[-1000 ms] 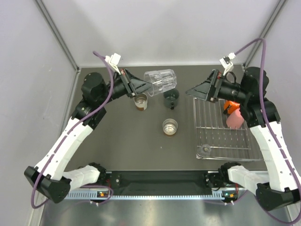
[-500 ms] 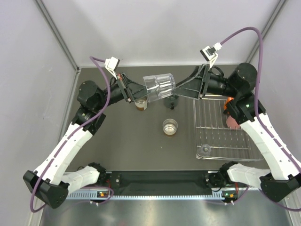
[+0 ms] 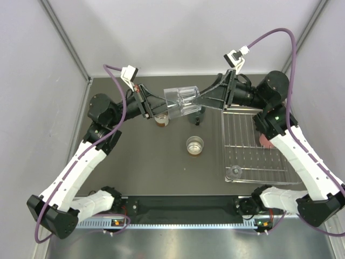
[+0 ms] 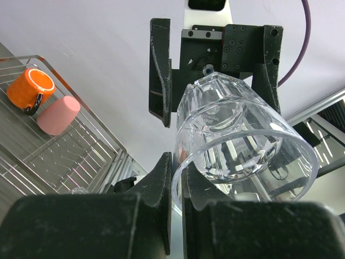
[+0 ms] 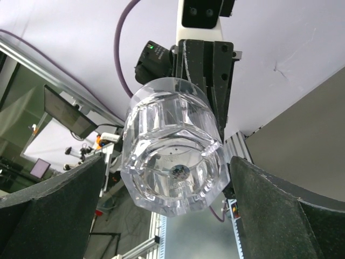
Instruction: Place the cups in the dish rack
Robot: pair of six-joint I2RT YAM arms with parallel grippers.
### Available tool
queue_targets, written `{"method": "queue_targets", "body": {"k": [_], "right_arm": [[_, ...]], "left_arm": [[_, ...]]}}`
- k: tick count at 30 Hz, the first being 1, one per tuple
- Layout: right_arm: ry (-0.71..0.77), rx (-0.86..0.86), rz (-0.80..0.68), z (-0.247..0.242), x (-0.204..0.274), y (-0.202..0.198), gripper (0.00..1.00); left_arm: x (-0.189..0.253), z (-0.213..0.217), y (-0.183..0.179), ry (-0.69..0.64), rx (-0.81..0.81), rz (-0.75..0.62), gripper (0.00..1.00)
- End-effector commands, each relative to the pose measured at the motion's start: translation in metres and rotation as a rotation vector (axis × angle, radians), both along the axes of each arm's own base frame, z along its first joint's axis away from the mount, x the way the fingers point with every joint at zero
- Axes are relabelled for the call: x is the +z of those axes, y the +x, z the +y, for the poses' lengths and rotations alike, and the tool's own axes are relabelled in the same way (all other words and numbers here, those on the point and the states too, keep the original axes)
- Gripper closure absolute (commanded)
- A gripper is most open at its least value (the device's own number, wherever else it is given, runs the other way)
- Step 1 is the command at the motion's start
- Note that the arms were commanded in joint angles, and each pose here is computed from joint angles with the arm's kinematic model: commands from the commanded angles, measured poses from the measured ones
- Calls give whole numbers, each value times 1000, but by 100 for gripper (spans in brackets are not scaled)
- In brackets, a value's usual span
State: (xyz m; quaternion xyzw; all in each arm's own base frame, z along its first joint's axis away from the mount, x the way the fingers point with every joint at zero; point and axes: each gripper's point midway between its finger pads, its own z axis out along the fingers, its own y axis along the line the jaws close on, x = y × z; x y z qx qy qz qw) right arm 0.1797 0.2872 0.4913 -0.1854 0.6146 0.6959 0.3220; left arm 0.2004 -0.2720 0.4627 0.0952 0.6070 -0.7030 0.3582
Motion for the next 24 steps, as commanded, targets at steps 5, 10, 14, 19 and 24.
{"method": "queue_targets", "body": {"k": [5,10,14,19,24], "right_arm": [[79,28,-76,3,32,-15,14],[79,31,-50,8,29,-15,47],[64,9,-13,10,23,-9,82],[-10,-87,-1,9,13,5,100],[-107,-196,44,3,-10,27,100]], "left_arm": [[18,6,-14,-53,-14,-86,100],[20,6,-16,-56,-17,-91,100],[19,6,-15,-54,-13,-80,100],[1,8,-2,13,60,-8,48],[-32,18,5,142,164,74,5]]}}
